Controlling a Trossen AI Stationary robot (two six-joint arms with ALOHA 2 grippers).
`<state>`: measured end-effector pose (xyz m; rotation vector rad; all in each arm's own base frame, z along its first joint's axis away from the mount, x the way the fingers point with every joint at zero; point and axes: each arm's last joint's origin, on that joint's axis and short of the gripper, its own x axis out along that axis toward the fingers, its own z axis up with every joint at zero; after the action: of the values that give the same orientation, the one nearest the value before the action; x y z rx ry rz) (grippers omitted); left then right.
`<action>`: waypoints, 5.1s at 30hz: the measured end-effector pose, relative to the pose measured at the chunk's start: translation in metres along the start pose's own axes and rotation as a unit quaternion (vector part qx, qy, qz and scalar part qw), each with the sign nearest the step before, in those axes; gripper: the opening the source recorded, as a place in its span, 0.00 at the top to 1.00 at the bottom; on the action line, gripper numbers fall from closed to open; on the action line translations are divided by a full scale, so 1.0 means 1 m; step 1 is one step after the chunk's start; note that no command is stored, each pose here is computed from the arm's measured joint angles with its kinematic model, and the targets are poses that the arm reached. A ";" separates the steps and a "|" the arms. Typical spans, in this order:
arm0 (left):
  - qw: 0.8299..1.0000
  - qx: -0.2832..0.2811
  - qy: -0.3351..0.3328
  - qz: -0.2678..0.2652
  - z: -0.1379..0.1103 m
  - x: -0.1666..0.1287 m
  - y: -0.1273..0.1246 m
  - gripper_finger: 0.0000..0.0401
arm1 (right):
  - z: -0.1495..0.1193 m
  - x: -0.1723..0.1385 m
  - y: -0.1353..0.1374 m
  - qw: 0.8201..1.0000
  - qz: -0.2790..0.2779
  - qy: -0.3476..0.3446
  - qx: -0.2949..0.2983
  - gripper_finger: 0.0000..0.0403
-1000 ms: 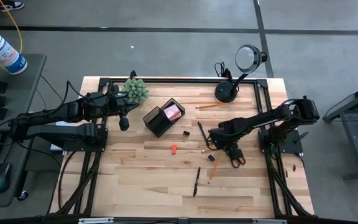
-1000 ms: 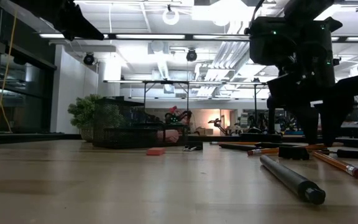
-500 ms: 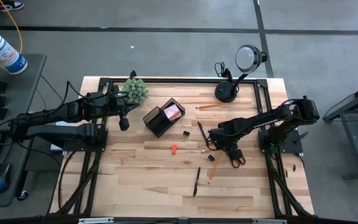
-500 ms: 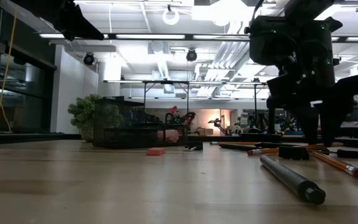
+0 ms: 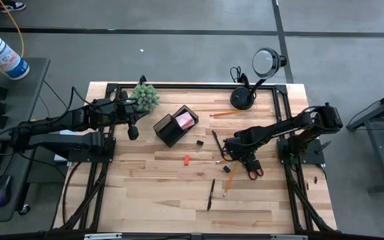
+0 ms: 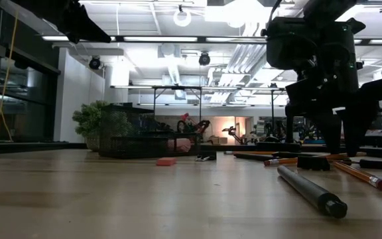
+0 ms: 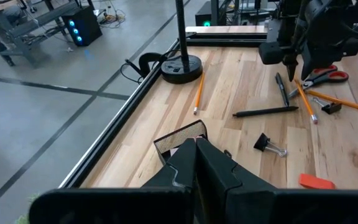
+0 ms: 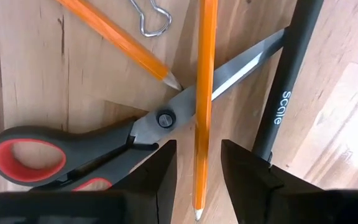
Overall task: Pick and place office supplies into organizer
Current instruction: Put the center orange pencil into the black desk organizer
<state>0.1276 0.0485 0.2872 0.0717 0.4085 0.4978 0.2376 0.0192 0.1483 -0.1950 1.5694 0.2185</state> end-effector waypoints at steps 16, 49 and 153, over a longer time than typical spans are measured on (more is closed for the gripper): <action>1.000 0.000 0.000 0.000 0.000 0.000 0.000 1.00 | -0.007 0.005 0.001 1.000 0.006 0.019 0.000 0.72; 1.000 0.001 0.001 0.000 0.000 0.000 0.000 1.00 | 0.010 -0.039 -0.002 0.997 -0.026 -0.066 0.038 0.98; 0.985 -0.036 -0.164 0.037 0.030 -0.011 0.006 0.93 | 0.215 -0.120 -0.158 0.718 -0.041 -0.674 0.169 0.98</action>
<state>0.1281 0.0498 0.3200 0.0965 0.0656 0.5619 0.4871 -0.0791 0.2644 0.1844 0.0974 -0.0370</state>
